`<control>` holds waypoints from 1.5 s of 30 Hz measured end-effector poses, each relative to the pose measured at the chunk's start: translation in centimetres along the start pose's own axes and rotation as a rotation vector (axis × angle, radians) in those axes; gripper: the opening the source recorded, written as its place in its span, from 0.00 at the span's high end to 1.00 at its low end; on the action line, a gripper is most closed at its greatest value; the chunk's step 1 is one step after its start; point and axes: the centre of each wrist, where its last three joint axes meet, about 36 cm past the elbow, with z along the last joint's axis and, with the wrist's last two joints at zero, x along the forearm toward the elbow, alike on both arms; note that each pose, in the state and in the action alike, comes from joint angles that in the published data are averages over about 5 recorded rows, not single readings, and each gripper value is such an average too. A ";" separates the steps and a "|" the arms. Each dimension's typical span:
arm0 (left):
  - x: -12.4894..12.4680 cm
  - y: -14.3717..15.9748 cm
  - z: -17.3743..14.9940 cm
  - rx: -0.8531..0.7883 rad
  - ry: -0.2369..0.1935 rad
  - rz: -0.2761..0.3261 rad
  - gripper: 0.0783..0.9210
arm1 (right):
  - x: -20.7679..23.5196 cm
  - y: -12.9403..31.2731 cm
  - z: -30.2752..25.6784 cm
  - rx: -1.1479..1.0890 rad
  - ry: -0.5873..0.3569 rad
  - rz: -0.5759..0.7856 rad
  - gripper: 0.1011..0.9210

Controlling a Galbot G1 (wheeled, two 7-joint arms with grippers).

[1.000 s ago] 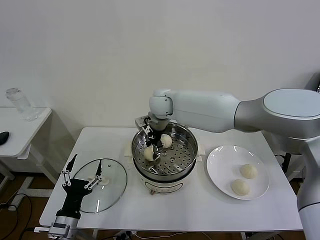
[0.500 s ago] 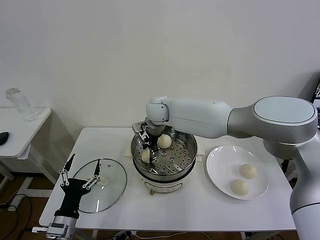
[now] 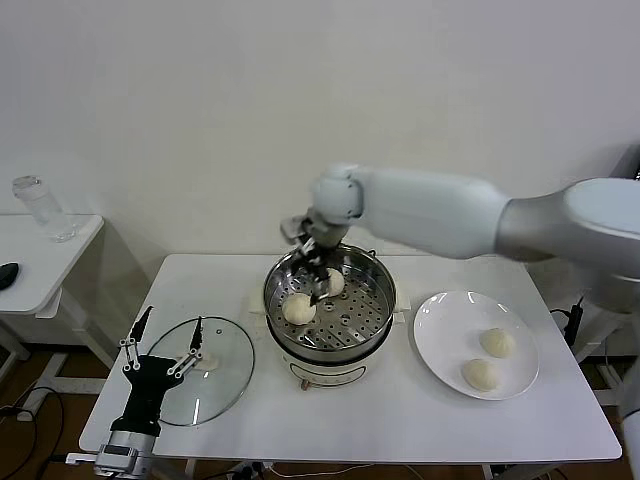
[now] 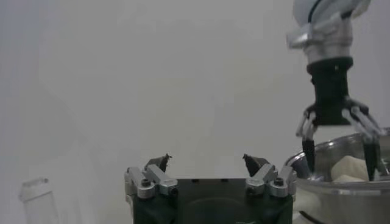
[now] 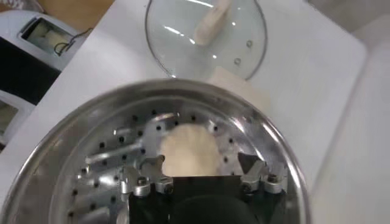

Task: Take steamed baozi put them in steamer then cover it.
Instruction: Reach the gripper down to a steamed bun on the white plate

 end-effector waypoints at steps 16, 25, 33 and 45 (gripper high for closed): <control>0.1 -0.5 0.0 0.002 0.002 0.017 0.12 | 5.4 14.0 21.0 -0.201 0.105 -0.050 0.12; 0.2 -0.6 0.1 -0.003 0.009 0.018 0.12 | -0.9 20.5 25.8 -0.264 0.098 -0.136 0.12; 0.4 -0.5 0.2 -0.015 0.014 0.023 0.12 | -6.0 24.0 27.2 -0.296 0.082 -0.204 0.12; 0.4 -0.4 0.3 -0.021 0.015 0.019 0.12 | -9.7 26.2 27.7 -0.309 0.089 -0.214 0.12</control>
